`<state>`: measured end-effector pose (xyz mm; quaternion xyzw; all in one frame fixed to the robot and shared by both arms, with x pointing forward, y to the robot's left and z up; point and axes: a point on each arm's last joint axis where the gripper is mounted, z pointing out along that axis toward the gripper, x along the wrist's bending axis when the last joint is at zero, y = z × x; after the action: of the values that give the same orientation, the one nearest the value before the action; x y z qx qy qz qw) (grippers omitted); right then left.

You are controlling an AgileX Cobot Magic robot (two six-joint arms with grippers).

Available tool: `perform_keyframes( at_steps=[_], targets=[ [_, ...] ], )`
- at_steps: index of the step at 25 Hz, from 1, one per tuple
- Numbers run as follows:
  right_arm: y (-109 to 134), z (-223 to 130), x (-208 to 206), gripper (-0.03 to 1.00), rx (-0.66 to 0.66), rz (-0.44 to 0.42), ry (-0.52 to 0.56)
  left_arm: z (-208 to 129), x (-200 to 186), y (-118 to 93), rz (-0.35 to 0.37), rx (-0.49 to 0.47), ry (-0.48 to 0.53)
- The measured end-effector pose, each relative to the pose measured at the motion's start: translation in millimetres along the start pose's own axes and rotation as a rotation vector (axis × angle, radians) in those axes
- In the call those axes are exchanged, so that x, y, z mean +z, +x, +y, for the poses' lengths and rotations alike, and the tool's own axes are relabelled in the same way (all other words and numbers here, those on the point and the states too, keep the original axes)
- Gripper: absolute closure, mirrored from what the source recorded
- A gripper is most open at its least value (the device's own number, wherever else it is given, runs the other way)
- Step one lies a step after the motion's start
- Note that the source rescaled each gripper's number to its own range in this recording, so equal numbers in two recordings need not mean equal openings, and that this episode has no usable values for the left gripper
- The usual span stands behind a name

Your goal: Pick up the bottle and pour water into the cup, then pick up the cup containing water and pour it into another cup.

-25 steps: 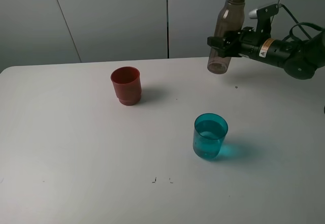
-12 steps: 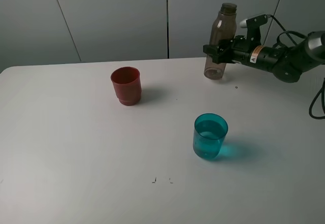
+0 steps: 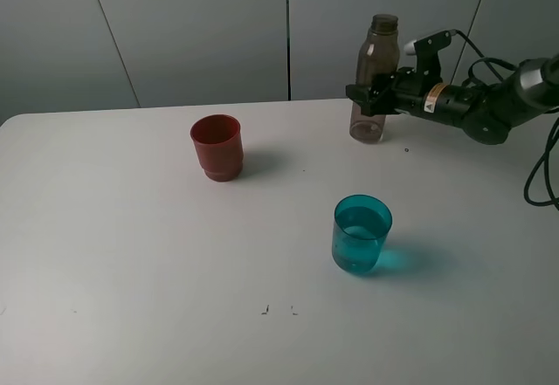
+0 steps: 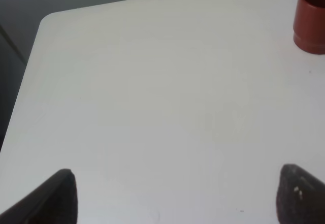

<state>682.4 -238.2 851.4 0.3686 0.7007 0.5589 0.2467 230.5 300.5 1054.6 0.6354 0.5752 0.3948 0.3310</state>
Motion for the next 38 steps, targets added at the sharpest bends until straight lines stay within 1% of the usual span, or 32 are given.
perform_keyframes(
  at_steps=[16, 21, 22, 23, 24, 25, 26, 27, 29, 32, 38],
  targets=[
    [-0.1, -1.0, 0.4, 0.92, -0.004, -0.007, 0.012, -0.1, 0.0, 0.6, 0.006, 0.003, 0.001],
    [0.9, -1.6, 0.4, 0.92, -0.014, 0.004, 0.018, -0.1, 0.0, 0.6, 0.006, 0.003, 0.001],
    [1.4, -1.9, 0.3, 0.88, -0.014, 0.009, 0.021, -0.1, 0.0, 0.6, 0.006, 0.003, 0.001],
    [1.7, -2.0, 0.3, 0.69, -0.009, 0.013, 0.023, -0.1, 0.0, 0.6, 0.006, 0.001, 0.001],
    [1.9, -2.1, 0.3, 0.42, 0.001, 0.015, 0.024, -0.1, 0.0, 0.6, 0.006, 0.001, 0.001],
    [1.7, -2.7, 0.3, 0.20, 0.015, 0.012, 0.030, -0.1, 0.0, 0.6, 0.006, 0.001, 0.001],
    [1.4, -3.3, 0.3, 0.07, 0.026, 0.009, 0.037, -0.1, 0.0, 0.6, 0.006, 0.001, 0.001],
    [1.0, -4.1, 0.3, 0.02, 0.041, 0.004, 0.045, -0.1, 0.0, 0.6, 0.006, 0.001, 0.001],
    [-0.7, -4.2, -0.4, -0.02, 0.052, -0.016, 0.073, -0.1, 0.0, 0.6, 0.006, 0.001, 0.001],
    [-1.4, 1.2, -3.3, -0.03, 0.053, -0.037, 0.088, -0.1, 0.0, 0.6, 0.006, 0.001, 0.001],
    [6.8, -1.4, -14.8, -0.03, 0.063, -0.039, 0.119, -0.1, 0.0, 0.6, 0.006, -0.001, 0.001]
  ],
)
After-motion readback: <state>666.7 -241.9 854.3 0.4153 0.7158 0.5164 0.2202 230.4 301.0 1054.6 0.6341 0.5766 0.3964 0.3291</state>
